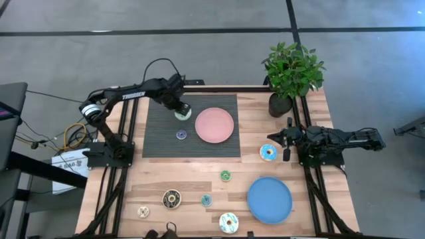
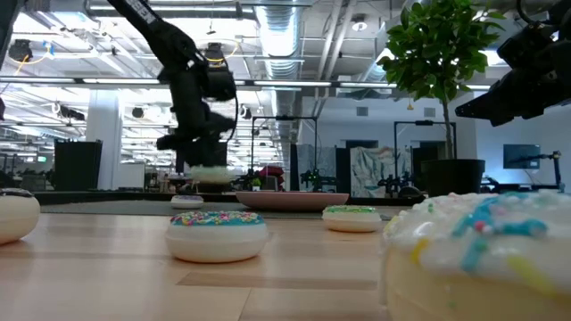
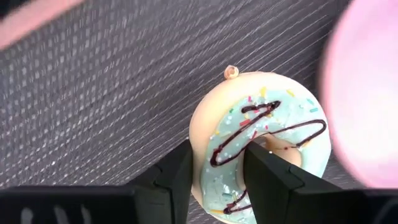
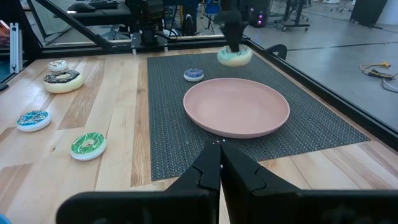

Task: Pick & Place donuts
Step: Put the big light blue donut on the pink plate

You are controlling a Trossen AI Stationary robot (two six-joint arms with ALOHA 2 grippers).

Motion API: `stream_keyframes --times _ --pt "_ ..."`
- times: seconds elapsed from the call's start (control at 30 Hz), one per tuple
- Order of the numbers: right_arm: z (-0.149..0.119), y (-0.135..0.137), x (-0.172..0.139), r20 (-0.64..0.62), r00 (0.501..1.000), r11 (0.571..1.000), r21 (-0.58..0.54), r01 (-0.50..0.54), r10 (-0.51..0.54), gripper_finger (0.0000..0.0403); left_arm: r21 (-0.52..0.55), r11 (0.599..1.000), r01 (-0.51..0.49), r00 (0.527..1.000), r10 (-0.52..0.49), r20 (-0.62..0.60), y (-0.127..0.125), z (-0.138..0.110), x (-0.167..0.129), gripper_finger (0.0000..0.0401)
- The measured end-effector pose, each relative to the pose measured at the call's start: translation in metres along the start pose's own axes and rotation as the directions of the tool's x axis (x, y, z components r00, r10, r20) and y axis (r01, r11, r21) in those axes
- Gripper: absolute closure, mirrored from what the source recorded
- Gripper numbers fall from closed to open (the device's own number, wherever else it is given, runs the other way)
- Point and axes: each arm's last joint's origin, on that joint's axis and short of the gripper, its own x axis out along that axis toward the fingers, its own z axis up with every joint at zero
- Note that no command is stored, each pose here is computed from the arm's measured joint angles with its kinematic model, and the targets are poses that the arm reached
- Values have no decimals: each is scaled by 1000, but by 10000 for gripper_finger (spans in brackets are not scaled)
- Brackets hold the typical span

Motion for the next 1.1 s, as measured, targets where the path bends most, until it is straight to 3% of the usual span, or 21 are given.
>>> stream_keyframes --times 0.3,0.6,0.77,0.93,1.1 --pt "0 0 0 0 1000 1000 0 0 0 402 122 978 169 964 -190 185 -62 -1 -8 279" --pt "0 0 0 0 1000 1000 0 0 0 402 155 967 202 923 -241 299 -91 8 -25 279" --pt "0 0 0 1 1000 1000 0 0 0 402 210 965 154 899 -225 376 -96 25 -36 279" --pt "0 0 0 0 1000 1000 0 -1 1 402 185 972 148 946 -194 261 -92 54 -13 279" --pt "0 0 0 1 1000 1000 0 -2 2 402 220 969 115 981 -145 127 -103 64 3 279"
